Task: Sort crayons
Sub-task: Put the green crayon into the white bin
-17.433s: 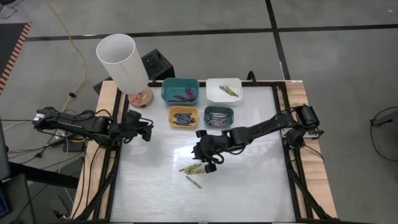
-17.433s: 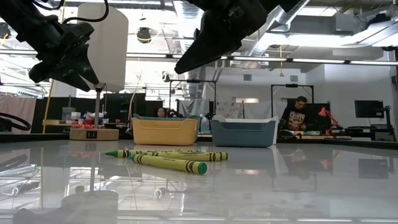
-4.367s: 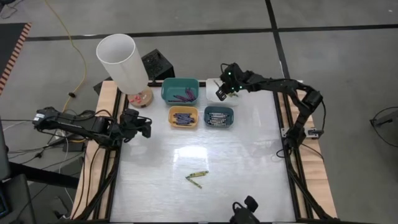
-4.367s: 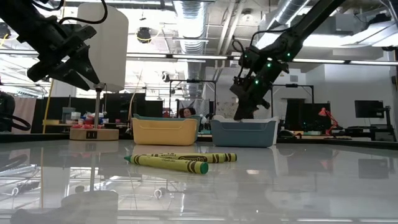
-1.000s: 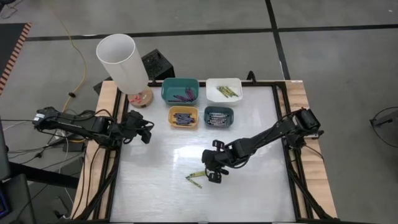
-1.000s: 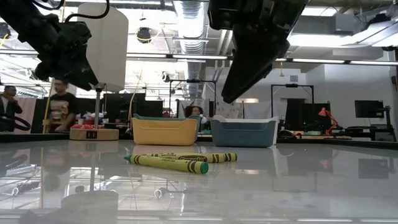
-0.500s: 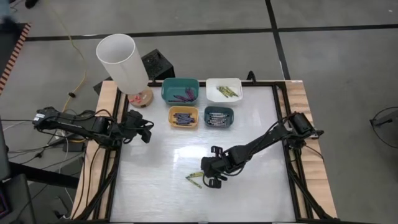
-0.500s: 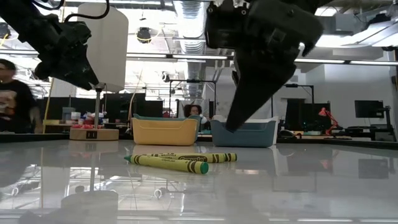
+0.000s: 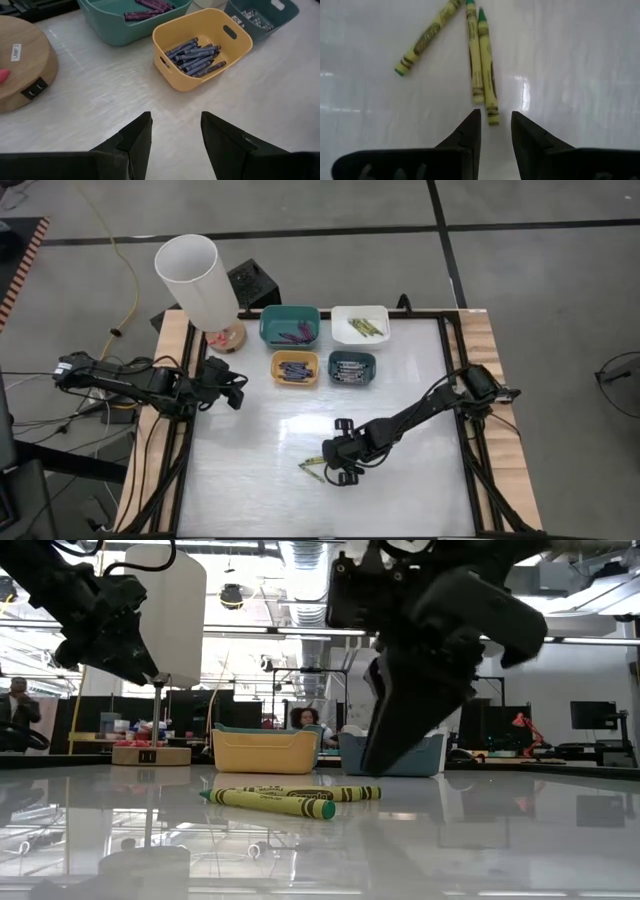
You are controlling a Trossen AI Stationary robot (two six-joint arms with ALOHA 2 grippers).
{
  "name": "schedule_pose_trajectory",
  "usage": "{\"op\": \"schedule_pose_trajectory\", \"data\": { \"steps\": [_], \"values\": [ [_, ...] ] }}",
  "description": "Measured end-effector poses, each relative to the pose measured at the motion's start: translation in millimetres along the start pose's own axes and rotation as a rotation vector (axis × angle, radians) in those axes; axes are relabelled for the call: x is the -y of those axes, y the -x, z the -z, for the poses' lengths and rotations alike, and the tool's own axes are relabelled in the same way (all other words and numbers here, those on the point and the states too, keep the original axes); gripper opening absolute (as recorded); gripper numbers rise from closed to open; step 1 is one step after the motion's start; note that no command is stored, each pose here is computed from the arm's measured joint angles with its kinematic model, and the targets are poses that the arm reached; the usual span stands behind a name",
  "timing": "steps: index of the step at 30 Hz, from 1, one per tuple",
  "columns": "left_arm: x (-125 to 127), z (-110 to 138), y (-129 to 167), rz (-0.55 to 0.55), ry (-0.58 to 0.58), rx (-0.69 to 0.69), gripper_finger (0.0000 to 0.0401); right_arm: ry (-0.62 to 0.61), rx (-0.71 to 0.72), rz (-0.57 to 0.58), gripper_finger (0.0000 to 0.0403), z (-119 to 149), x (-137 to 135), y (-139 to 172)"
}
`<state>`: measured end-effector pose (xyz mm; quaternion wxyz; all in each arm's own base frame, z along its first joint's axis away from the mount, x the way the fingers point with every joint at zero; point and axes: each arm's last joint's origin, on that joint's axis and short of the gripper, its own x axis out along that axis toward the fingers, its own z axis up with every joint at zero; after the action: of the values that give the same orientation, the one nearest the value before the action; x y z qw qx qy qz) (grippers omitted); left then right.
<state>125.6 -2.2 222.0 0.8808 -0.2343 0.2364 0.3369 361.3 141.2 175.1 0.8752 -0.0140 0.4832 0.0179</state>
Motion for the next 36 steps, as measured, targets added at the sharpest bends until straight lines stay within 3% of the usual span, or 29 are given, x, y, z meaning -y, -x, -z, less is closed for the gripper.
{"op": "schedule_pose_trajectory", "data": {
  "steps": [22, 36],
  "values": [
    [0, 0, 0, -0.001, 0.002, 0.001, 0.0160, -0.012, -0.033, 0.029, 0.0100, 5, 0, -17],
    [0, 0, 0, -0.001, 0.002, 0.001, 0.0160, -0.044, -0.028, 0.037, 0.0020, 5, 0, -17]
  ]
}}
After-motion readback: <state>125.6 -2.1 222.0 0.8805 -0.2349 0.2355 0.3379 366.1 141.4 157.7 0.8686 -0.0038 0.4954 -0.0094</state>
